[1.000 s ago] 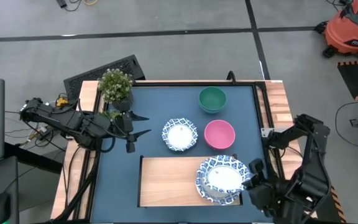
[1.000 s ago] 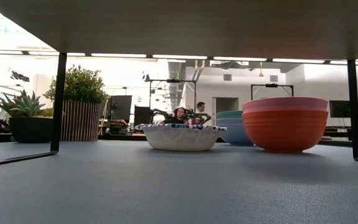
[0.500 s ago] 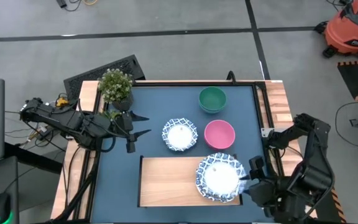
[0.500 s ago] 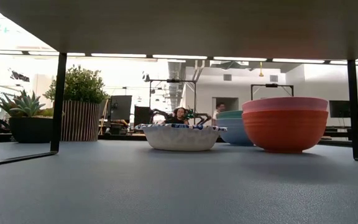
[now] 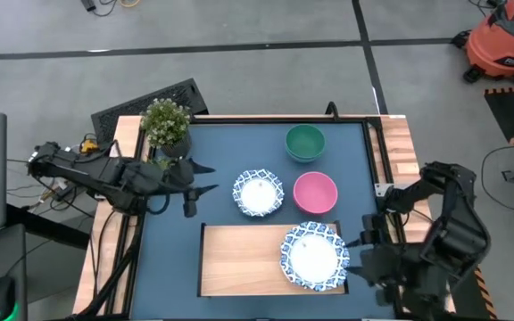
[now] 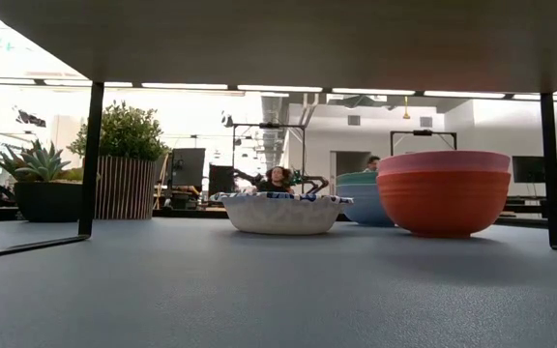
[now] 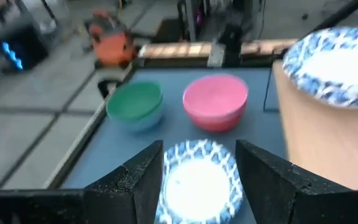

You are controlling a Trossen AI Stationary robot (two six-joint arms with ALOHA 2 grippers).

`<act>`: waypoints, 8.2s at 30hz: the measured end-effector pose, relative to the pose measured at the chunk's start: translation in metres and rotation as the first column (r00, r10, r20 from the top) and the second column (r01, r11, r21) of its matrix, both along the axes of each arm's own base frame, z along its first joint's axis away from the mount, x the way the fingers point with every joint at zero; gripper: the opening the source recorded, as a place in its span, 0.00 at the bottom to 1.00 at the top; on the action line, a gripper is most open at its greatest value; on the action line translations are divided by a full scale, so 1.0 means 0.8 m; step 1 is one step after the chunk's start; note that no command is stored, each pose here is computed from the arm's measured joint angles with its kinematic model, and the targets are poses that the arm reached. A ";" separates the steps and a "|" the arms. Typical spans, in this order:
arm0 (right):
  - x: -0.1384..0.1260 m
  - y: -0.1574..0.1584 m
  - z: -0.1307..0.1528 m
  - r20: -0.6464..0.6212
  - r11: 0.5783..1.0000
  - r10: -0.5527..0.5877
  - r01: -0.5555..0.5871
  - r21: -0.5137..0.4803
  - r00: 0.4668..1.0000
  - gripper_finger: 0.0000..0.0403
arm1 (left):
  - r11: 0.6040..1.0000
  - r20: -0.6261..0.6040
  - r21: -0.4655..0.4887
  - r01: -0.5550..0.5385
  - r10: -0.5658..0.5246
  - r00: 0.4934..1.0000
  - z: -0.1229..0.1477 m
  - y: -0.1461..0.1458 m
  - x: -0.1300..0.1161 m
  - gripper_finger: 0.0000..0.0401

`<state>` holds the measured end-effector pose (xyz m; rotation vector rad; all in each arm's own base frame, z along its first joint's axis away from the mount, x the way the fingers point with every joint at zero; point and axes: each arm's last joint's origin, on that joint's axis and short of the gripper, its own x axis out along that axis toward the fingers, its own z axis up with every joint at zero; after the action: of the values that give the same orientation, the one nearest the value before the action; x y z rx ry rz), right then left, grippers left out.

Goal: Place and stack bowls onto a shelf
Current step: Stack the blue patterned bowl on top of the blue patterned bowl on the shelf, then put the pink bowl on the shelf

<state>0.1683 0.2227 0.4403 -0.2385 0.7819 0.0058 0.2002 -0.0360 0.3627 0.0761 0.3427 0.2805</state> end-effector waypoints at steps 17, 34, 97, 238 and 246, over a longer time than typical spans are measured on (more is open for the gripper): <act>0.065 -0.063 -0.001 -0.025 0.925 -0.353 0.353 0.139 0.935 0.58 | 0.887 -0.325 -0.358 -0.291 0.174 0.930 -0.096 0.115 0.095 0.47; 0.079 -0.082 -0.001 -0.046 0.891 -0.422 0.424 0.164 0.905 0.58 | 0.838 -0.593 -0.305 -0.452 0.204 0.779 -0.207 0.165 0.172 0.47; 0.148 -0.131 0.000 -0.112 0.918 0.174 -0.203 -0.340 0.978 0.58 | 0.725 -0.277 -0.688 -0.032 -0.221 0.935 -0.004 0.138 0.141 0.00; 0.083 -0.012 -0.013 -0.312 0.890 -0.180 0.289 0.352 0.933 0.63 | 0.834 0.072 -0.488 0.257 -0.255 0.964 0.161 0.086 0.116 0.63; 0.099 -0.109 0.020 -0.195 0.779 -0.460 0.500 0.378 0.866 0.63 | 0.857 0.062 -0.487 0.169 -0.159 0.985 0.177 0.084 0.074 0.63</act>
<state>0.2476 0.1352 0.4565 0.3829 0.8971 -0.3025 0.2591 0.0308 0.5043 -0.4005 0.3773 0.0168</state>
